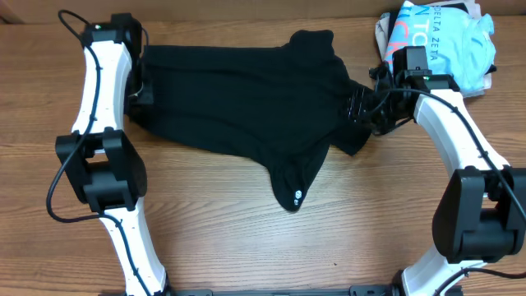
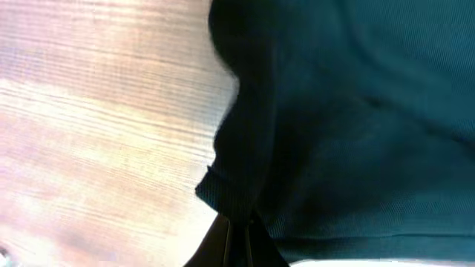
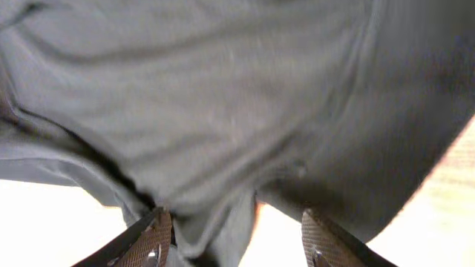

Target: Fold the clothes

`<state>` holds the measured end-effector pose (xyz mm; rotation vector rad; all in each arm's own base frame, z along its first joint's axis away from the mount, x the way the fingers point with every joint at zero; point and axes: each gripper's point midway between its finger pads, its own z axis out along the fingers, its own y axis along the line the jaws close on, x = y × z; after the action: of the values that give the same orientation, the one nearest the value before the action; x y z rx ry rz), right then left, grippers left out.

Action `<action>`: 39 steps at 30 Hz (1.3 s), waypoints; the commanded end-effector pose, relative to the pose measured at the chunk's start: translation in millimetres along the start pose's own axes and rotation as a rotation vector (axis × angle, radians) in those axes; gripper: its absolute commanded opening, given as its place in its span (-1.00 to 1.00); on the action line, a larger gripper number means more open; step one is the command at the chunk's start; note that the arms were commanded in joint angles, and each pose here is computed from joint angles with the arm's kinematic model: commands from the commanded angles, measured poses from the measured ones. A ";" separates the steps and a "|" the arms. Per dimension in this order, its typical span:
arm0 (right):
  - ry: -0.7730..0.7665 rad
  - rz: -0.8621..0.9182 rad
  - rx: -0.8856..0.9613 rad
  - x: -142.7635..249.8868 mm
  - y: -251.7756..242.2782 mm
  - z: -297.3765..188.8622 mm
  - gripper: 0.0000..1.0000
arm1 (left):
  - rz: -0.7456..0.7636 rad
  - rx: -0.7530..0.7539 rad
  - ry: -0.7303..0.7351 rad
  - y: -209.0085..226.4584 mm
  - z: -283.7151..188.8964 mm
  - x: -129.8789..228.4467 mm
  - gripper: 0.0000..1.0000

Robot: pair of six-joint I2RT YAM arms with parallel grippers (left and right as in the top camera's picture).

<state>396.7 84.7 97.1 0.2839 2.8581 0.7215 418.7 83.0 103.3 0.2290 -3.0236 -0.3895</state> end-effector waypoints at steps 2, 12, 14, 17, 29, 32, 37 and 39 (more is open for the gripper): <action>-0.018 -0.052 -0.001 11.4 25.5 -26.4 0.21 | 0.004 0.015 0.074 -0.2 -9.6 23.2 -0.92; 0.183 -0.155 0.142 94.8 48.4 14.0 0.22 | -0.024 -0.006 0.182 0.9 0.5 47.8 -0.91; 0.207 -0.168 0.187 111.5 46.9 25.8 0.22 | -0.024 -0.009 0.205 0.3 5.4 52.5 -0.91; 0.220 -0.192 0.275 133.3 39.2 42.5 0.22 | -0.032 -0.009 0.220 1.4 14.1 54.6 -0.91; 0.240 -0.218 0.367 180.6 26.7 75.2 -0.05 | -0.071 0.011 0.140 7.6 9.4 42.3 -0.91; 0.241 -0.220 0.367 181.0 26.8 75.3 -0.18 | -0.072 0.012 0.133 8.0 7.9 41.9 -0.92; 0.250 -0.247 0.347 183.7 31.6 77.1 -0.46 | -0.052 0.052 0.135 1.6 7.5 41.9 -0.92; 0.249 -0.257 0.344 185.1 33.9 78.1 -0.66 | -0.041 0.065 0.134 -0.8 7.4 41.7 -0.92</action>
<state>241.6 186.8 18.1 -0.1151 3.1835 0.2177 377.3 80.5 87.0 0.3090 -2.8691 -0.3176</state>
